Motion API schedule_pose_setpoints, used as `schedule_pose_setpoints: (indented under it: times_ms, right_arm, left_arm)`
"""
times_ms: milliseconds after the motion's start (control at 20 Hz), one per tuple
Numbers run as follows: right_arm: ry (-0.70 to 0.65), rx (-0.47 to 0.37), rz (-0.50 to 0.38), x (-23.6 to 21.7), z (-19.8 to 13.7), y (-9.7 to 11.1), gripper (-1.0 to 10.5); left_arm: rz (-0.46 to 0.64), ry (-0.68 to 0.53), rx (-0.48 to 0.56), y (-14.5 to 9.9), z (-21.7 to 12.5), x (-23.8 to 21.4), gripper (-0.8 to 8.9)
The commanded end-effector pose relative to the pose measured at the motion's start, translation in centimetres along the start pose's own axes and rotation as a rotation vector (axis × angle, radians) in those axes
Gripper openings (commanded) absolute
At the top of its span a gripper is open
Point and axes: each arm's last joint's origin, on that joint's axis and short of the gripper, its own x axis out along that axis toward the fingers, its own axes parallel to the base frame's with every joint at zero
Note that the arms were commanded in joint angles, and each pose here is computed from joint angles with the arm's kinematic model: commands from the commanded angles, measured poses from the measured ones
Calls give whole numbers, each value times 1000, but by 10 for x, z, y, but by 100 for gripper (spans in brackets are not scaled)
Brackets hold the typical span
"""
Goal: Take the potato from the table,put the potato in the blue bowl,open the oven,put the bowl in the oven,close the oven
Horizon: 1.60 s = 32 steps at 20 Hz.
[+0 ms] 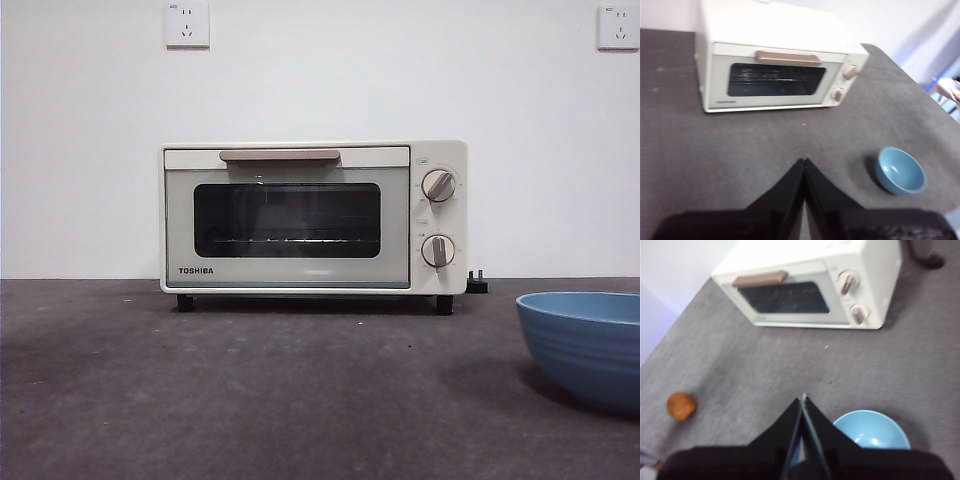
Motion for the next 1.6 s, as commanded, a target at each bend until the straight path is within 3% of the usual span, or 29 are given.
schedule_pose_setpoints:
  times_ms: [50,250,450,750,850,1100,1300,1500,1600]
  right_arm:
    - [71,-45,73,18,9,1,-12]
    - [193,-115,180,51,19,16,-12]
    - [270,-230,193,90,25,43,-12]
    - [352,-369,340,153,25,99,-12]
    - [382,-431,409,180,22,127,-12]
    - [463,-544,530,257,10,201,2]
    - [478,-607,595,306,-6,247,4]
    - [490,-647,622,342,-28,269,10]
    - [487,-676,622,355,-39,271,11]
  left_arm:
    - [-65,32,31,-4,-3,-2,-6]
    - [-157,106,2,-7,-9,-3,-6]
    - [-163,164,-21,-6,-15,-4,-6]
    - [-156,229,-30,-6,-22,-6,-6]
    - [-155,247,-19,-8,-23,-10,-6]
    - [-28,240,41,-16,-15,-33,-6]
    - [-35,187,32,-23,-8,-46,-6]
    - [-9,169,41,-25,-6,-50,-6]
    - [98,163,65,-21,-6,-50,-6]
